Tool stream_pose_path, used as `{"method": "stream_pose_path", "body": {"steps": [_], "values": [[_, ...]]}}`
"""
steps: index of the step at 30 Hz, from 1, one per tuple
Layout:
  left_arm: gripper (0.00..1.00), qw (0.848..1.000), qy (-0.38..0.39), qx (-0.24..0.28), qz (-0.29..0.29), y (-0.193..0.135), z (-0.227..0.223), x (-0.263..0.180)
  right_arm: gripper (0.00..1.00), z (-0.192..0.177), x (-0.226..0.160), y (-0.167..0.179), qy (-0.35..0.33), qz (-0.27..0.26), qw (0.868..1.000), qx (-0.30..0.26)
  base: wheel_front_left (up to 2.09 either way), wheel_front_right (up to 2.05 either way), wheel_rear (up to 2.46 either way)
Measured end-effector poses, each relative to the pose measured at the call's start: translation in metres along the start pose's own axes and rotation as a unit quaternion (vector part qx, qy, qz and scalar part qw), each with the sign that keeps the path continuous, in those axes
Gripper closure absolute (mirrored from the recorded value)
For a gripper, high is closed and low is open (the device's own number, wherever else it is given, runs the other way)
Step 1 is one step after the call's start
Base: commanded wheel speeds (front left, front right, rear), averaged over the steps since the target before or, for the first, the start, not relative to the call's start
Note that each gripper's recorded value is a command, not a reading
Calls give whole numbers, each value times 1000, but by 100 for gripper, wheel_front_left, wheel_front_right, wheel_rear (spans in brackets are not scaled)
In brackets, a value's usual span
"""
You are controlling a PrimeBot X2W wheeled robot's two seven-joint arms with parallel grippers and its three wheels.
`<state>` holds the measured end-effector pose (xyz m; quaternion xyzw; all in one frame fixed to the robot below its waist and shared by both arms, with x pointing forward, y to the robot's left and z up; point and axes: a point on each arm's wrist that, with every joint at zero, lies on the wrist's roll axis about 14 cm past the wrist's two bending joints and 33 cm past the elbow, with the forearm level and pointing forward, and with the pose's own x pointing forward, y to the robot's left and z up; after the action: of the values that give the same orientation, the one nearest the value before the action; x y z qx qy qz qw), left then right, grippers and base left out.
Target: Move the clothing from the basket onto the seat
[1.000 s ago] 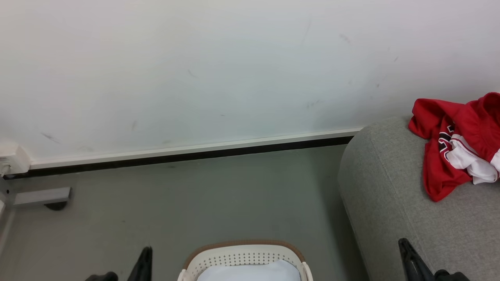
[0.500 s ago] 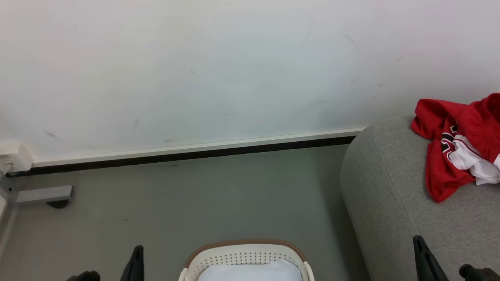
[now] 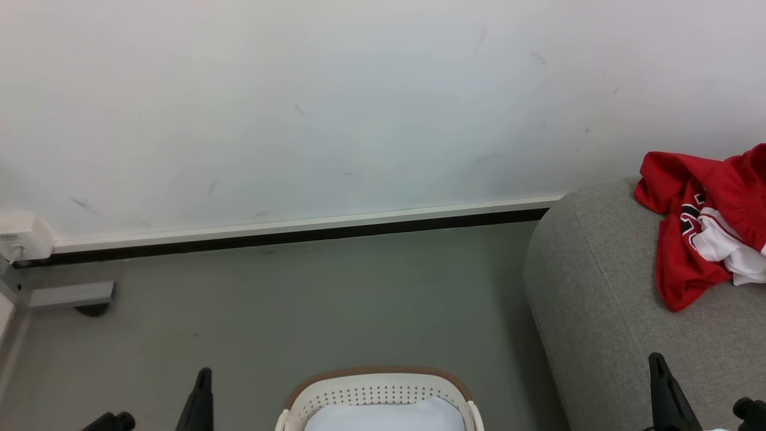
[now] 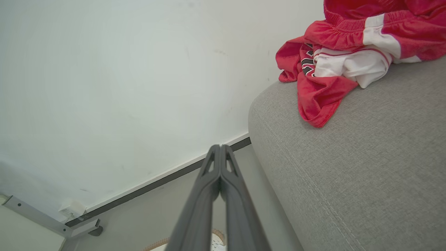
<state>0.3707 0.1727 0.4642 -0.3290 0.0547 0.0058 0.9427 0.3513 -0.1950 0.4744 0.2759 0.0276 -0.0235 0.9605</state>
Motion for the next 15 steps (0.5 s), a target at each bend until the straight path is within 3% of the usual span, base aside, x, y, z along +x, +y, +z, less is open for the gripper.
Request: {"method": "stream_pose_path", "body": {"steps": [15], "values": [[100,995,-3,-98,7,1,8,4,100,6,7,-2,-2,-9,994,111,0,0,0]]}}
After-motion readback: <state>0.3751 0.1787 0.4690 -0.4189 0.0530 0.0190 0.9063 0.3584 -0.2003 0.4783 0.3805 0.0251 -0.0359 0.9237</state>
